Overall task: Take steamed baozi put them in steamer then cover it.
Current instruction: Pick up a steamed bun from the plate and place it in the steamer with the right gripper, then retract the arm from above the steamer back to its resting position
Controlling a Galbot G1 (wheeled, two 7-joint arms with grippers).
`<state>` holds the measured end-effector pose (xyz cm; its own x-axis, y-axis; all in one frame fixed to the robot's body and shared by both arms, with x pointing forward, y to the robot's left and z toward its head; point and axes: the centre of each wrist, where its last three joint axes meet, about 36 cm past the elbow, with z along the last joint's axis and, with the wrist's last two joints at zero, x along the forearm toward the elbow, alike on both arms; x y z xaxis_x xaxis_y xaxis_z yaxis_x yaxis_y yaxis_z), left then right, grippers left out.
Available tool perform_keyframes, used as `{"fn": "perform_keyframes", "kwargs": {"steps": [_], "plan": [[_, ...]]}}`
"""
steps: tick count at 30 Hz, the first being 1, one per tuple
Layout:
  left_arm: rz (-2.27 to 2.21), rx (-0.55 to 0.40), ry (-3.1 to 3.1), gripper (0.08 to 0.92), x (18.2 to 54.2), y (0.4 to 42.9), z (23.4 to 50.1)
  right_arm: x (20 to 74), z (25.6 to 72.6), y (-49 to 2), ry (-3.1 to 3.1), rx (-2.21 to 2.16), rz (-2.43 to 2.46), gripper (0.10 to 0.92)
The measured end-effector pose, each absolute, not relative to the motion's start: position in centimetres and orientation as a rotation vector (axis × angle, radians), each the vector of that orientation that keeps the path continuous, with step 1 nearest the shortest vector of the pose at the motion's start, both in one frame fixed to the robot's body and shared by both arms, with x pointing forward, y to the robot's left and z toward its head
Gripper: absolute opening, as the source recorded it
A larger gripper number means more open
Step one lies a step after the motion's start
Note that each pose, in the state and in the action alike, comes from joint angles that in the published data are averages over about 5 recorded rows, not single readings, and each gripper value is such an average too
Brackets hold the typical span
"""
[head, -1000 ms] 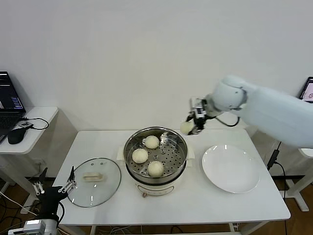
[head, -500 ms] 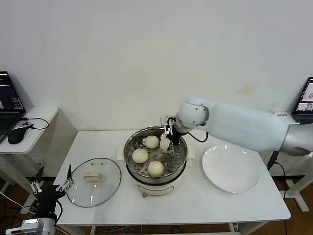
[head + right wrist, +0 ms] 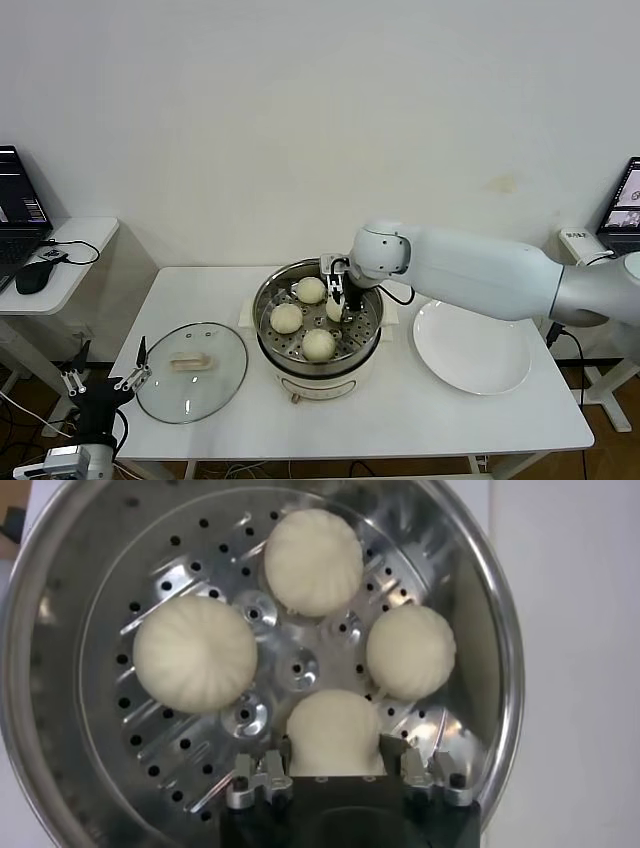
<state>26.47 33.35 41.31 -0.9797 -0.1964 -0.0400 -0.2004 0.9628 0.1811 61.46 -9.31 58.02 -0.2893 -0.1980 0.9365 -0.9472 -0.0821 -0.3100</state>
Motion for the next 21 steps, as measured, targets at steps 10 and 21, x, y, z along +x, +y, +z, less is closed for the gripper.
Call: {"fn": "perform_keyframes", "kwargs": {"steps": [10,21], "plan": [[0.292,-0.310,3.094,0.823,26.5,33.4,41.3,61.1,60.1,-10.9,-1.584,1.281,1.402,0.813],[0.295,-0.310,3.108,0.823,26.8,33.4,40.8,58.2,61.4,-16.0,-1.943,1.284,1.303,0.823]]}}
